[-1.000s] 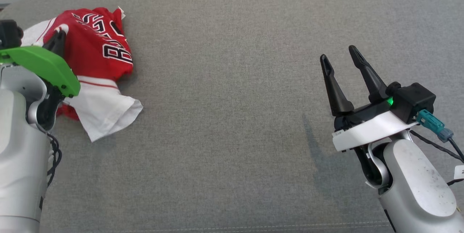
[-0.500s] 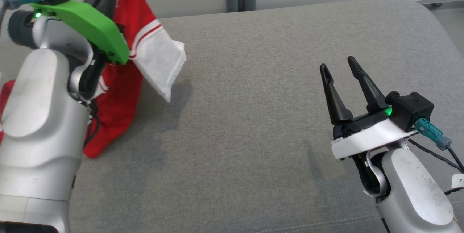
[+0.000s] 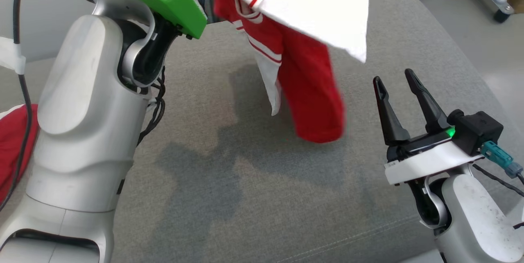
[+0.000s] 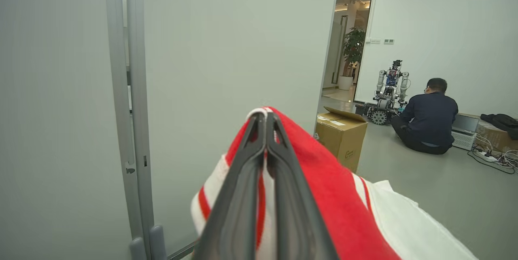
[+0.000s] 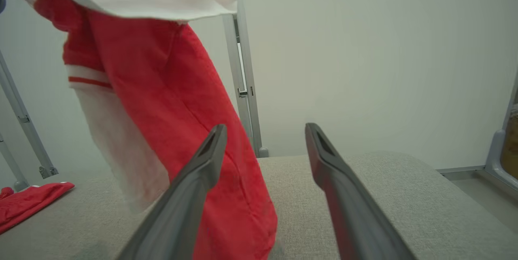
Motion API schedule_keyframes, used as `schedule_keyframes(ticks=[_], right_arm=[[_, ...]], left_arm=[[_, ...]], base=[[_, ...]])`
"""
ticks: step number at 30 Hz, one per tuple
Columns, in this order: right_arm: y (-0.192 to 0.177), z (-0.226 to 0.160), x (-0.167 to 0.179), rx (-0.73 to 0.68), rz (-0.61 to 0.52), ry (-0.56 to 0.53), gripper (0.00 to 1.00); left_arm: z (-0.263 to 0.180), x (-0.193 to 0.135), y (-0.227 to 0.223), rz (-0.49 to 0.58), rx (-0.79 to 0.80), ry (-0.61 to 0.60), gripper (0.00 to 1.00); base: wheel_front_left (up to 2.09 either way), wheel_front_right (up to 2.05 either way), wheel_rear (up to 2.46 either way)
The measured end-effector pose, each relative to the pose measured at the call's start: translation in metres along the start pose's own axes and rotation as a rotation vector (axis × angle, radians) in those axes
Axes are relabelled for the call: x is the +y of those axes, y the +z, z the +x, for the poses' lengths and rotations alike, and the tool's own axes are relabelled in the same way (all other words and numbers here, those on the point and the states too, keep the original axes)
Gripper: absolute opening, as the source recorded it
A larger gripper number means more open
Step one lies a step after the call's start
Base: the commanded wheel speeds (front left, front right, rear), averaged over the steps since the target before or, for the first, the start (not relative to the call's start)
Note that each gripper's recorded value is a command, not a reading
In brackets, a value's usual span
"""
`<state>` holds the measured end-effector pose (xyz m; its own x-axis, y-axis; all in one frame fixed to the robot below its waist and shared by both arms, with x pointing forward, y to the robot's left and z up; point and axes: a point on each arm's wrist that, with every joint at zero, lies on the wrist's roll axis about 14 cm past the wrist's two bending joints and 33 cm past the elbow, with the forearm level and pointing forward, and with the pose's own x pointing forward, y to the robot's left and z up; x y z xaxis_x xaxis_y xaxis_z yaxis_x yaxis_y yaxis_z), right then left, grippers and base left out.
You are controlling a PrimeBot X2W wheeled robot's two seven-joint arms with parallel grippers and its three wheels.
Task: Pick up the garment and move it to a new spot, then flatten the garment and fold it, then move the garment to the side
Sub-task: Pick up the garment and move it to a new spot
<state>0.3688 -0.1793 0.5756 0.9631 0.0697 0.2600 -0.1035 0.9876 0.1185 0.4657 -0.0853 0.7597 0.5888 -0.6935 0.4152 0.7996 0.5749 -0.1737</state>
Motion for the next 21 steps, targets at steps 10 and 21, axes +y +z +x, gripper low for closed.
schedule_keyframes(ticks=[10, 21], right_arm=[[-0.013, -0.003, -0.015, 0.04, -0.011, -0.039, 1.0], [-0.023, 0.008, 0.002, 0.057, 0.011, 0.016, 1.0]], left_arm=[[-0.102, 0.063, -0.175, -0.17, 0.428, 0.267, 0.0], [-0.214, 0.131, -0.219, -0.15, 0.585, 0.616, 0.0]], base=[[0.0, 0.0, 0.0], [0.0, 0.0, 0.0]])
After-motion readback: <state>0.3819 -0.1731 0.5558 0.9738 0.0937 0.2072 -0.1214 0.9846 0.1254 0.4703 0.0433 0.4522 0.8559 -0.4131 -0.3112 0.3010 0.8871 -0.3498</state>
